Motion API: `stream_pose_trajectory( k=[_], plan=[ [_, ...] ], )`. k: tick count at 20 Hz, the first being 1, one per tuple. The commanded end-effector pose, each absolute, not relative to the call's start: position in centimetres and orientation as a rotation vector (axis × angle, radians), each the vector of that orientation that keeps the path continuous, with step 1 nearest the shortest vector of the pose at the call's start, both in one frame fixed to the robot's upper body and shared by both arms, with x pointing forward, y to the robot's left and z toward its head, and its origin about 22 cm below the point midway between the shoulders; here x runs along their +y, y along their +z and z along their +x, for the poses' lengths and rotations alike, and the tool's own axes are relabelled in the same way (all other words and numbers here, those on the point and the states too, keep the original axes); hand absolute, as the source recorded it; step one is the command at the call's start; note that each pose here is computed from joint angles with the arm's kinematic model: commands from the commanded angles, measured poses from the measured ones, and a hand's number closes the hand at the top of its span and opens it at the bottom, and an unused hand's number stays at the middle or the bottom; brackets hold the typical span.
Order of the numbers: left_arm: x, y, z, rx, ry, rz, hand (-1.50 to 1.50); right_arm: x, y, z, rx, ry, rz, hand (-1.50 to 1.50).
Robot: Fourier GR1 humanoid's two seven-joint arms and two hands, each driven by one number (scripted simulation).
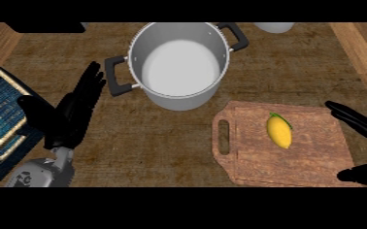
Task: Pick the lemon from the cutting board and place it in the pot
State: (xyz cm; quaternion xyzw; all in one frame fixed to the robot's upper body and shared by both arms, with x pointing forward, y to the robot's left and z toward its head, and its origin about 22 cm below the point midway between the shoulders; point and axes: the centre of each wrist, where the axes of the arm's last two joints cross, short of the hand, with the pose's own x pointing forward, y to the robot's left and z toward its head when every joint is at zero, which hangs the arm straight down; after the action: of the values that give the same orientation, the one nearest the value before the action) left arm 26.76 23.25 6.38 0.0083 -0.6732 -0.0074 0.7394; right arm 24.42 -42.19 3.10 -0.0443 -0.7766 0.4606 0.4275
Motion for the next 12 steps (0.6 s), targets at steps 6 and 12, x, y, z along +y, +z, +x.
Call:
stream_pose_trajectory(
  k=[6,12],
  plan=[
    [21.4,7.5,26.6,-1.469,-0.01,0.001,0.0,-40.2,2.8,24.9,-1.892,1.181,-0.098,-1.5],
    [23.1,4.7,25.6,-1.477,-0.006,0.028,0.0,-36.6,1.8,24.9,-1.892,1.248,-0.106,-1.5]
  ],
)
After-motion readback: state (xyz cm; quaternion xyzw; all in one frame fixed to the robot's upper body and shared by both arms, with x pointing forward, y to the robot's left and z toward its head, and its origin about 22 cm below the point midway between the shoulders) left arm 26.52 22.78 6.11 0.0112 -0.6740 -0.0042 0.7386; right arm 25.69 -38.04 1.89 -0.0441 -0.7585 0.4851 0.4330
